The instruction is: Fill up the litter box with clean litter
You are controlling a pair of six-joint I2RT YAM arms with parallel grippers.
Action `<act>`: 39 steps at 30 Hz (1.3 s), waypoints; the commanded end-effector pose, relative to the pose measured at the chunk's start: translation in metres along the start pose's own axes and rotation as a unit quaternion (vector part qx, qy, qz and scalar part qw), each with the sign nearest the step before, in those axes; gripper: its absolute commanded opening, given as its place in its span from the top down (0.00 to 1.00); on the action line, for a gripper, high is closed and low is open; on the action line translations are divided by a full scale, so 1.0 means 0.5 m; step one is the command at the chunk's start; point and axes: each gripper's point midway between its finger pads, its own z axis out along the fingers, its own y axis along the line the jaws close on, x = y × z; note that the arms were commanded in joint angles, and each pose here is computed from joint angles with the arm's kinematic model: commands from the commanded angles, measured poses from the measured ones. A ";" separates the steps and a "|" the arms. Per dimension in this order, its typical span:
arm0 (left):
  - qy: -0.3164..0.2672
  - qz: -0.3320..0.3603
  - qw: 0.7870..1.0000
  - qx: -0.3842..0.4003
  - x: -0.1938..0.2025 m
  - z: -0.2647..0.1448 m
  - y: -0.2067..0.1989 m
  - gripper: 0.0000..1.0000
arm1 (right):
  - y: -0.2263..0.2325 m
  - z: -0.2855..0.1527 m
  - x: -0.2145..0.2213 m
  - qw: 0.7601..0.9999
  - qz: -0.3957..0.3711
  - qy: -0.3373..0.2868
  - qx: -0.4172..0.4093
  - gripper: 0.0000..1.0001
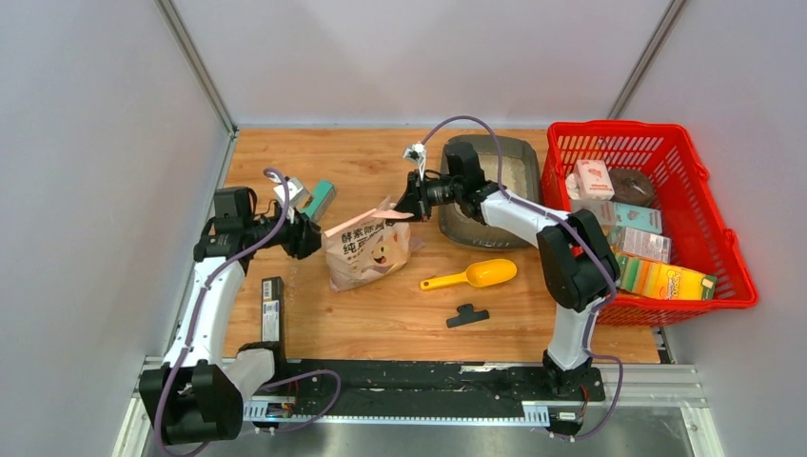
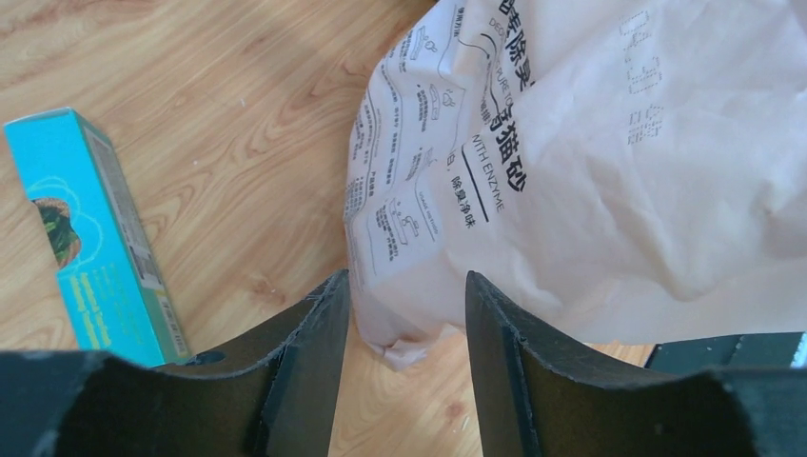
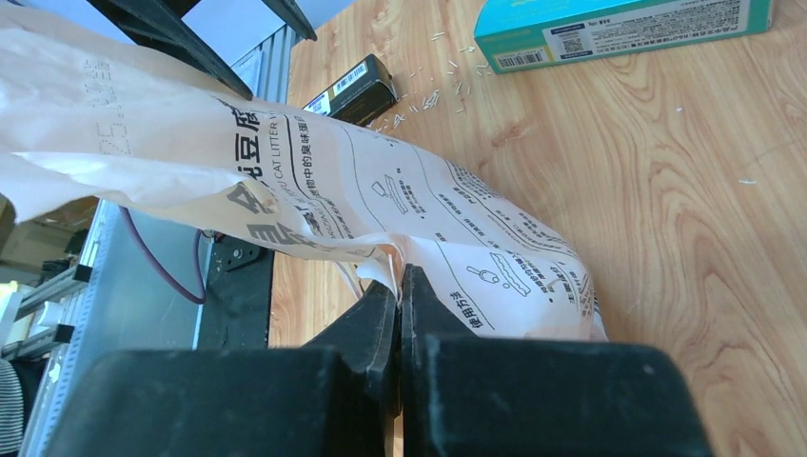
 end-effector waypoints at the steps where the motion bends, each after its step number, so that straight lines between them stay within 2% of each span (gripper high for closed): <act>1: -0.009 0.058 0.998 -0.006 -0.009 0.000 0.012 0.44 | 0.013 -0.007 -0.078 0.999 -0.034 -0.022 -0.007 1.00; 4: 0.019 0.090 0.995 -0.030 0.004 -0.029 0.018 0.43 | 0.007 -0.006 -0.081 0.999 -0.031 -0.023 -0.003 1.00; 6: 0.036 0.084 0.995 -0.035 0.019 -0.052 0.009 0.42 | 0.007 -0.006 -0.085 0.999 -0.032 -0.025 -0.002 1.00; 8: 0.044 0.091 0.995 -0.022 0.025 -0.066 -0.013 0.35 | 0.010 -0.011 -0.092 0.999 -0.034 -0.028 -0.004 1.00; 9: 0.043 0.094 0.995 -0.014 0.023 -0.068 -0.022 0.27 | 0.013 -0.012 -0.095 0.999 -0.035 -0.029 -0.006 1.00; 14: 0.000 0.061 0.998 0.027 -0.012 -0.055 -0.051 0.25 | 0.017 -0.023 -0.095 0.999 -0.025 -0.027 -0.020 1.00; 16: 0.002 0.065 0.997 0.046 -0.015 -0.045 -0.065 0.25 | 0.013 -0.023 -0.094 0.999 -0.017 -0.025 -0.023 1.00; 18: 0.003 0.077 0.996 0.041 -0.019 -0.037 -0.057 0.25 | 0.016 -0.021 -0.092 0.999 -0.014 -0.022 -0.031 1.00; 19: -0.006 0.046 0.998 0.030 -0.027 -0.032 -0.051 0.25 | 0.016 -0.022 -0.093 0.999 -0.013 -0.022 -0.031 1.00; 20: -0.029 0.063 0.998 0.007 -0.042 -0.021 -0.024 0.25 | 0.017 -0.022 -0.098 0.999 -0.015 -0.024 -0.032 1.00; 22: -0.049 0.038 0.998 -0.010 -0.057 -0.008 -0.008 0.24 | 0.018 -0.022 -0.100 0.999 -0.013 -0.024 -0.032 1.00; 23: -0.062 0.048 0.997 -0.011 -0.073 0.004 0.004 0.24 | 0.018 -0.022 -0.099 0.999 -0.013 -0.024 -0.032 1.00; 30: -0.072 0.007 0.997 0.030 -0.103 0.065 -0.002 0.23 | 0.022 -0.025 -0.086 0.999 0.010 -0.017 -0.031 0.97; 34: -0.065 -0.048 0.996 0.036 -0.088 0.084 0.000 0.32 | 0.025 -0.023 -0.088 0.998 0.020 -0.033 -0.041 0.94; 37: -0.054 -0.069 0.995 0.038 -0.078 0.090 0.003 0.47 | 0.029 -0.020 -0.089 0.997 0.039 -0.044 -0.053 0.92; 38: -0.047 -0.078 0.995 0.034 -0.071 0.093 0.010 0.55 | 0.028 -0.019 -0.091 0.997 0.042 -0.048 -0.052 0.95; 39: -0.046 -0.089 0.994 0.034 -0.070 0.094 0.011 0.59 | 0.026 -0.019 -0.089 0.996 0.052 -0.048 -0.052 0.99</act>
